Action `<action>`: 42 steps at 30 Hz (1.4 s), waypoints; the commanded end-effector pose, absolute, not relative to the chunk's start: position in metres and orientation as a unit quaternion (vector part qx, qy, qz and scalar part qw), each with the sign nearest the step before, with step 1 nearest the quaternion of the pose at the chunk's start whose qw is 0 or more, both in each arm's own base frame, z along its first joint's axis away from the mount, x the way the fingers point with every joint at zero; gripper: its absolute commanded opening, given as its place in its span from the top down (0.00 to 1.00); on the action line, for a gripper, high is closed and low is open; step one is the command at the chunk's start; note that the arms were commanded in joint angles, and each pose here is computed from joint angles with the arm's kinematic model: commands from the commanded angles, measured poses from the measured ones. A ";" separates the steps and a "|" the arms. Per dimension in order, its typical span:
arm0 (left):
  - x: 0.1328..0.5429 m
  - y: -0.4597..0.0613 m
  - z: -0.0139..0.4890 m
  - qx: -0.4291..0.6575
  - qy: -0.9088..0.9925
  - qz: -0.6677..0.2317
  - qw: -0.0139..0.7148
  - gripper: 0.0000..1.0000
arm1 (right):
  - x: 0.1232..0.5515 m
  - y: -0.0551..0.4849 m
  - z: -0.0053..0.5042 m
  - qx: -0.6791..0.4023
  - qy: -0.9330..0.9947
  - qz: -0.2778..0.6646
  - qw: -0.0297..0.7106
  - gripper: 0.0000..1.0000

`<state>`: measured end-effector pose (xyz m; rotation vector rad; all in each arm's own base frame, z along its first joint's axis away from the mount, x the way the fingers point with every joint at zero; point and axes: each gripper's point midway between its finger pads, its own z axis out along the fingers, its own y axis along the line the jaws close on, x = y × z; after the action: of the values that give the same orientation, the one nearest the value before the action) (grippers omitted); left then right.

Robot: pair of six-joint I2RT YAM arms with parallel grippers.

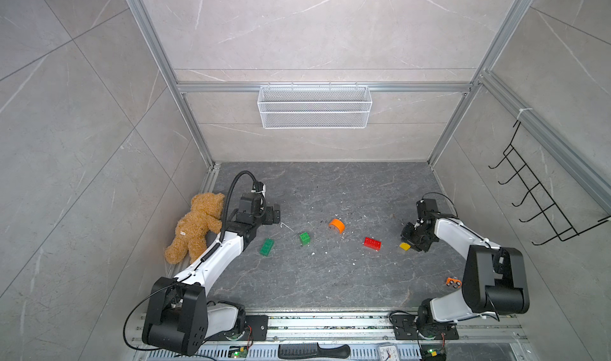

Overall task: Assemble an ice cream with lego
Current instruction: Pick up the lego brick from the center of the board, then place the lego brick at the center of the board.

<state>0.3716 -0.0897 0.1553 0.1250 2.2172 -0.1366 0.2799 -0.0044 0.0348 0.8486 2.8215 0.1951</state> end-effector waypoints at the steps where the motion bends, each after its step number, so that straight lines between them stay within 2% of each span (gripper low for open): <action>1: 0.374 -0.092 0.177 0.048 0.882 -0.060 0.466 0.00 | 0.240 0.016 0.030 0.271 0.960 0.059 0.035 0.93; 15: 0.367 -0.089 0.190 0.043 0.876 -0.056 0.478 0.00 | 0.199 0.082 0.036 0.174 0.983 0.033 0.054 0.94; 21: 0.363 -0.089 0.192 0.036 0.874 -0.060 0.480 0.00 | 0.217 0.139 0.042 0.105 0.989 0.042 0.095 0.94; 31: 0.349 -0.082 0.186 0.014 0.878 -0.062 0.475 0.00 | 0.243 0.214 0.042 0.029 0.992 0.049 0.116 0.93; 42: 0.340 -0.079 0.177 -0.008 0.882 -0.071 0.466 0.00 | 0.245 0.241 0.033 0.016 0.994 0.034 0.105 0.92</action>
<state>0.3402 -0.0806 0.1700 0.0121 2.1884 -0.1734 0.2432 0.2423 0.0361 0.0072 2.9225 0.1609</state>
